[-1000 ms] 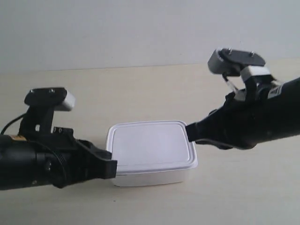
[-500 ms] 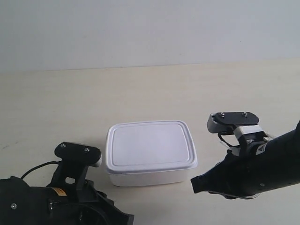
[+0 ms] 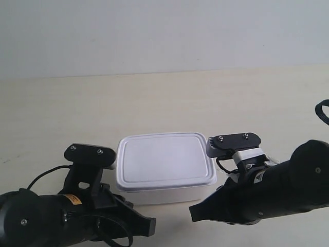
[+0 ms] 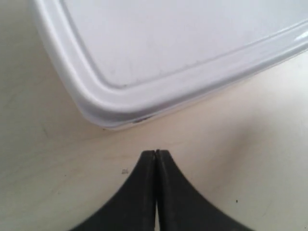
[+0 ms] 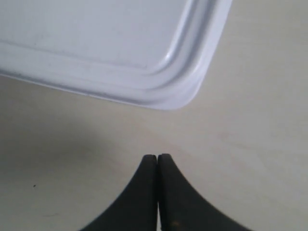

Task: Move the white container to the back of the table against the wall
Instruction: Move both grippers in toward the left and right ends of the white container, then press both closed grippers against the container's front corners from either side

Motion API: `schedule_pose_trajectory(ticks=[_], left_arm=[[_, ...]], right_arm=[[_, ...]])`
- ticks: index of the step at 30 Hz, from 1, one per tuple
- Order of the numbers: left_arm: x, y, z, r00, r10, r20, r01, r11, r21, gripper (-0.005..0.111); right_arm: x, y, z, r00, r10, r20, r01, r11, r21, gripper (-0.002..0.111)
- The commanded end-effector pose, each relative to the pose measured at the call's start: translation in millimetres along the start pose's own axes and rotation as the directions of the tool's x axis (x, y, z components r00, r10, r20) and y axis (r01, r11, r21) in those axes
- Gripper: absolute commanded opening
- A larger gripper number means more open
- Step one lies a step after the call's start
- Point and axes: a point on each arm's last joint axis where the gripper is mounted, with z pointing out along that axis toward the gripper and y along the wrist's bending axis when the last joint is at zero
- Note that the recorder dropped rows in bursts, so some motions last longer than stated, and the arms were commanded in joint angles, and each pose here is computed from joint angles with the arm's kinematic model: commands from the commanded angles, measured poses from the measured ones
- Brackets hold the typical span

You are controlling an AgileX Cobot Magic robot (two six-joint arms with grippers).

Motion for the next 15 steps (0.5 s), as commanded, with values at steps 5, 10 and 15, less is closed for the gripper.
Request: schedule_pose_trajectory(ticks=[5,10,15], left_arm=[[-2.1,-2.9,0.3,1.000,0.020,0.016,-0.020,1.000,0.006,0.000],[-3.4,-2.5,0.3,0.999,0.022,0.030,-0.022,1.000,0.001,0.000],[-5.4,-2.0,0.3,0.997,0.052,0.049,-0.052,0.999,-0.002,0.000]], right_arm=[[-10.7,4.1,-1.1,0.999,0.018,0.042,-0.018,1.000,-0.010,0.000],[-12.1,4.8,-1.4,0.999,0.018,0.045,-0.018,1.000,-0.013,0.000],[-12.6,5.2,-1.6,0.999,0.018,0.045,-0.017,1.000,-0.014,0.000]])
